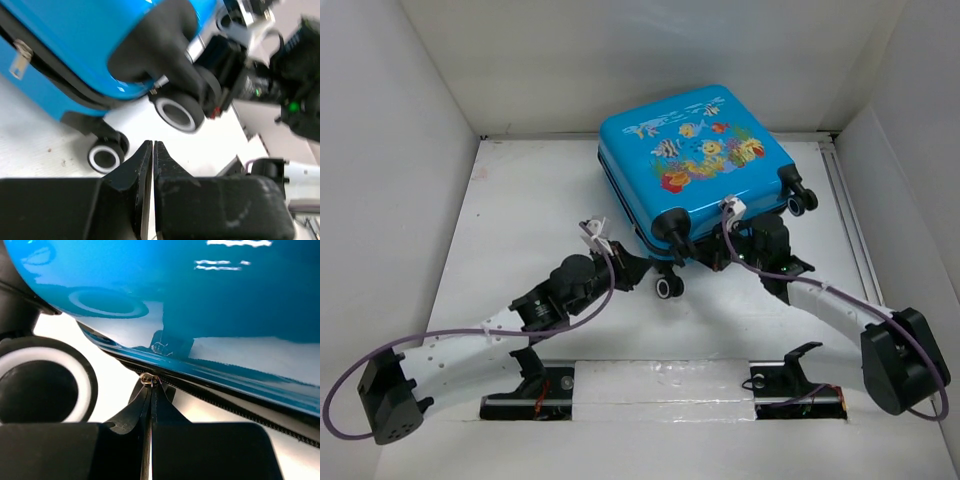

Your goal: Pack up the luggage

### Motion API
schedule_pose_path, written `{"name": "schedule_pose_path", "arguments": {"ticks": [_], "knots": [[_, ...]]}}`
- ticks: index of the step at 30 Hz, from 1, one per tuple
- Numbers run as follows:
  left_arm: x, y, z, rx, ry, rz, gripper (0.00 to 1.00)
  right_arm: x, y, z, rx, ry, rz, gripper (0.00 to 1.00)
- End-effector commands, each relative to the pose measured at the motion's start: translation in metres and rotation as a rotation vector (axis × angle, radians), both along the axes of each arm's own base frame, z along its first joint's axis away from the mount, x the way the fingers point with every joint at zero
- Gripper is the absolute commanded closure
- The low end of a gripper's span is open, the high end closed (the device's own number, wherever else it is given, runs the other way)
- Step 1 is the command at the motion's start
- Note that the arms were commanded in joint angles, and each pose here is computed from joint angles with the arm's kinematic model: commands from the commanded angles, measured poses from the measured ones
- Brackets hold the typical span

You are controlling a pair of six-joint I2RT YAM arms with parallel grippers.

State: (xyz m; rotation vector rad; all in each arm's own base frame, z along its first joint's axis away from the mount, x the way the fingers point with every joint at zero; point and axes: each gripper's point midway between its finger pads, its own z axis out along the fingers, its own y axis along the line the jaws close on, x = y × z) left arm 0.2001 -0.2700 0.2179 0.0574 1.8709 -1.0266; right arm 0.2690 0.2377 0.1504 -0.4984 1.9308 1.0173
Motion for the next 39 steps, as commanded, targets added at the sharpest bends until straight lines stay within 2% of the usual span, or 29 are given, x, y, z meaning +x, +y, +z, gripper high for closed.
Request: {"name": "schedule_pose_path", "arguments": {"ticks": [1,3,11,20,21,23,24,25,26,30,35,36,38,39], "knots": [[-0.003,-0.027,0.04,-0.065,-0.084,-0.118,0.99,0.035,-0.004,0.062,0.053,-0.208,-0.019,1.0],[-0.002,-0.042,0.061,-0.106,-0.111,-0.157,0.99,0.039,-0.007,0.067,0.058,-0.217,-0.024,1.0],[0.019,-0.088,0.047,-0.091,-0.09,-0.214,0.99,0.012,0.0,0.051,0.093,-0.175,-0.02,1.0],[0.033,-0.097,0.035,-0.071,-0.079,-0.179,0.99,-0.01,0.012,0.062,0.179,-0.17,-0.031,1.0],[0.034,-0.1,0.033,-0.081,-0.071,-0.178,0.99,-0.015,0.016,0.078,0.255,-0.18,-0.05,1.0],[0.041,-0.106,0.031,-0.101,-0.078,-0.166,0.99,-0.028,0.023,0.065,0.314,-0.138,-0.112,1.0],[0.042,-0.108,0.03,-0.106,-0.082,-0.166,0.99,-0.035,0.025,0.069,0.382,-0.102,-0.139,1.0],[0.045,-0.113,0.026,-0.111,-0.07,-0.164,0.99,-0.039,0.026,0.081,0.454,-0.127,-0.153,1.0],[0.047,-0.117,0.035,-0.136,-0.079,-0.163,0.99,-0.047,0.03,0.073,0.476,-0.107,-0.175,1.0],[0.049,-0.13,0.033,-0.151,-0.051,-0.211,0.99,-0.068,0.045,0.094,0.568,-0.137,-0.191,1.0],[0.049,-0.119,0.035,-0.156,-0.036,-0.206,1.0,-0.058,0.053,0.077,0.476,-0.189,-0.284,1.0],[0.051,-0.104,0.051,-0.176,-0.062,-0.15,0.99,-0.054,0.051,0.078,0.474,-0.191,-0.296,1.0],[0.048,-0.081,0.041,-0.13,-0.049,-0.087,0.88,-0.044,0.05,0.07,0.42,-0.175,-0.296,1.0],[0.051,-0.058,0.059,-0.157,-0.082,-0.006,0.83,-0.041,0.047,0.07,0.406,-0.19,-0.285,1.0]]}}
